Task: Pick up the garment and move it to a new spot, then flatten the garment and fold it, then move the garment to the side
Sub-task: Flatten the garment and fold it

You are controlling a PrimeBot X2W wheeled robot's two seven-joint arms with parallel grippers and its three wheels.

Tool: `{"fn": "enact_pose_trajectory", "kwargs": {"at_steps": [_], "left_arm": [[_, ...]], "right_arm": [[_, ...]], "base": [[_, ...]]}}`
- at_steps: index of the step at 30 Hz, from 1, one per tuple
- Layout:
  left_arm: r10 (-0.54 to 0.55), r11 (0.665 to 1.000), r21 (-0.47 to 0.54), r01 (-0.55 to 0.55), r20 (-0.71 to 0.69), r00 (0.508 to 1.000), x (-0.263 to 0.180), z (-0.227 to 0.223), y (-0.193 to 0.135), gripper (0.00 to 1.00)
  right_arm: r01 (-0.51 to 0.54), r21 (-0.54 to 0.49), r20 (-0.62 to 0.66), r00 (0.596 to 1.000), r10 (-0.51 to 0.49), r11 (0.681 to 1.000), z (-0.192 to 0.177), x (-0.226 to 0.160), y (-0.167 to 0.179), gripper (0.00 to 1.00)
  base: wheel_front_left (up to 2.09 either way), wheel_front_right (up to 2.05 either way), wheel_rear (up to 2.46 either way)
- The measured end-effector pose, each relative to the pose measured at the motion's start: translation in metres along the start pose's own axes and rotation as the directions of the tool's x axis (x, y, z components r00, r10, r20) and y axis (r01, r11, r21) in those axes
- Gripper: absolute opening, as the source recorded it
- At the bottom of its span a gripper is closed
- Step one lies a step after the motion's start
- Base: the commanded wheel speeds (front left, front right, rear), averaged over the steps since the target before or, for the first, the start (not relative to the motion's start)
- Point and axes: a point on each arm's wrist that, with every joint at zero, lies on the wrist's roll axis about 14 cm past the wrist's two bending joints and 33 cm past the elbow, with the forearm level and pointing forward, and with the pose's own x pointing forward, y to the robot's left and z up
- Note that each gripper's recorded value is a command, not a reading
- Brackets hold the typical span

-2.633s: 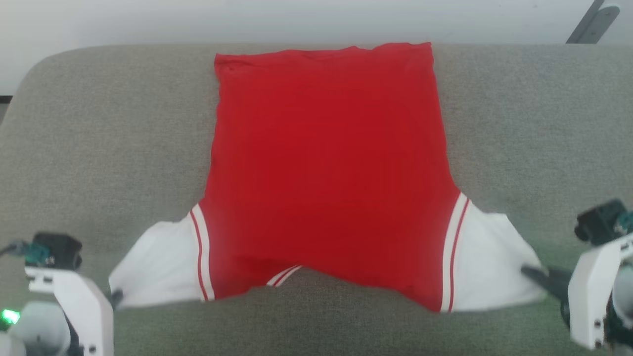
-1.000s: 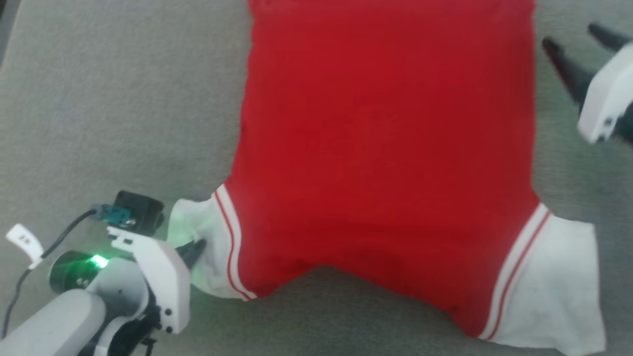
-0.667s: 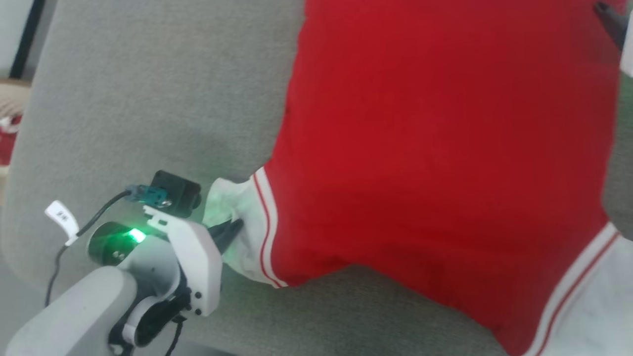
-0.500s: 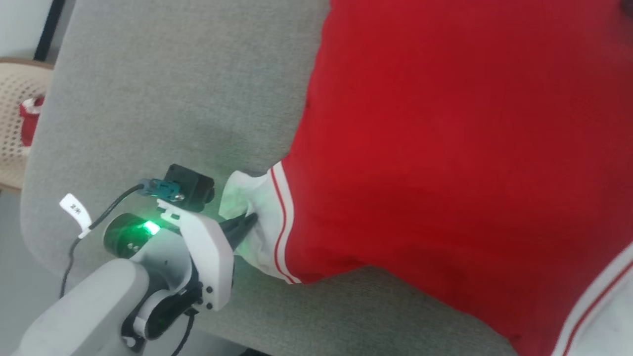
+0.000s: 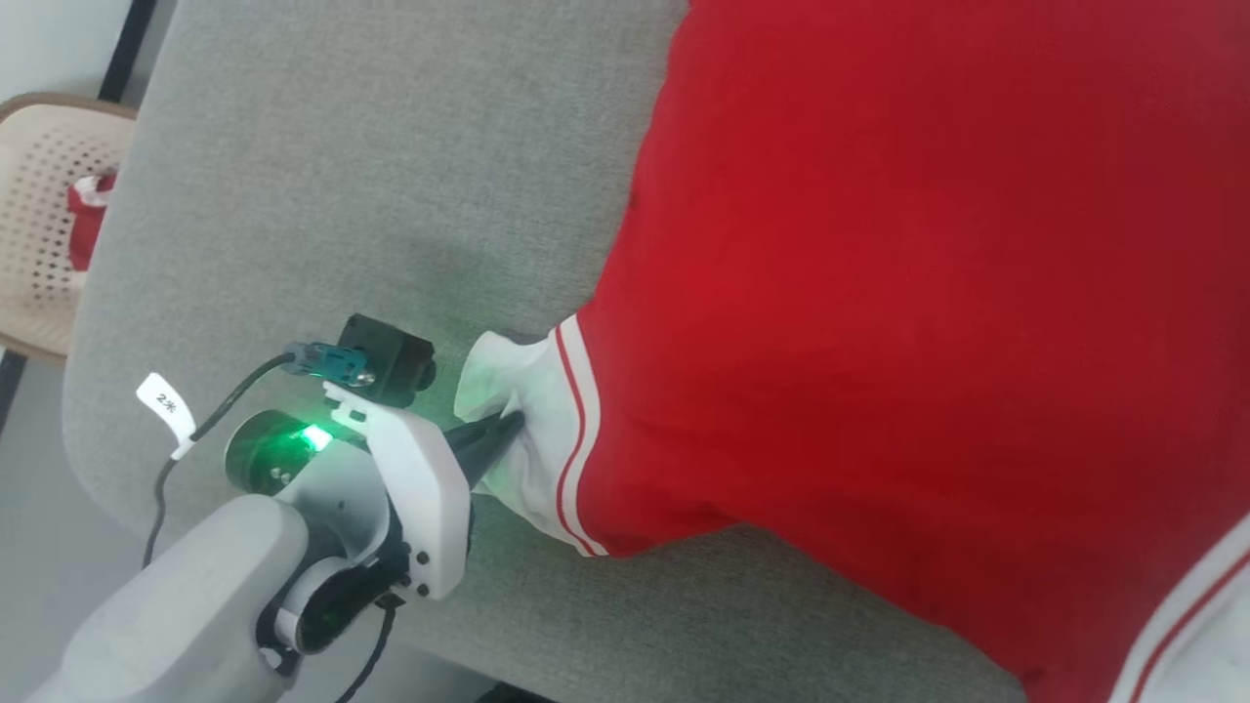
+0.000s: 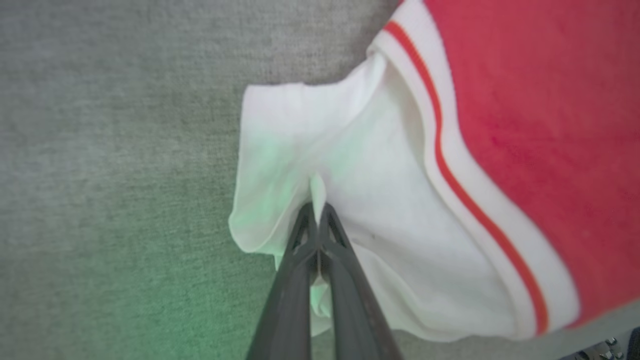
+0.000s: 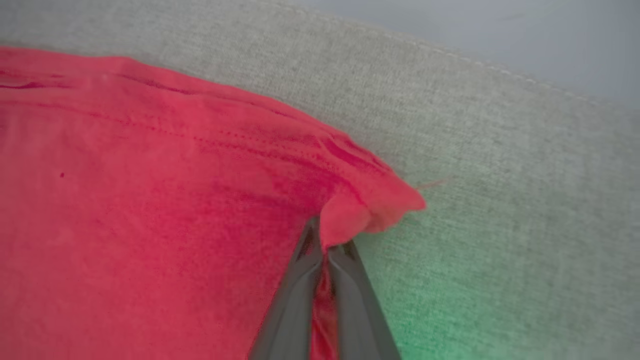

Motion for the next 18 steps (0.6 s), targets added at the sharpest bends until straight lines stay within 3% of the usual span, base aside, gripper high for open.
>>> {"fn": "enact_pose_trajectory", "kwargs": {"at_steps": [9,18], "left_arm": [[-0.002,1.0,0.022,0.002,0.021,1.0,-0.002,0.01,0.005,0.0],[-0.019,0.997,0.075,0.015,0.049,0.999,-0.005,0.028,-0.003,0.0]], "right_arm": [[-0.031,-0.052,0.016,0.999,0.032,0.998,-0.016,-0.035,0.01,0.0],[-0.079,-0.102,0.051,0.995,0.084,0.992,-0.061,-0.091,0.0,0.0]], "base": [[0.0,0.0,0.0],[0.0,0.0,0.0]]}}
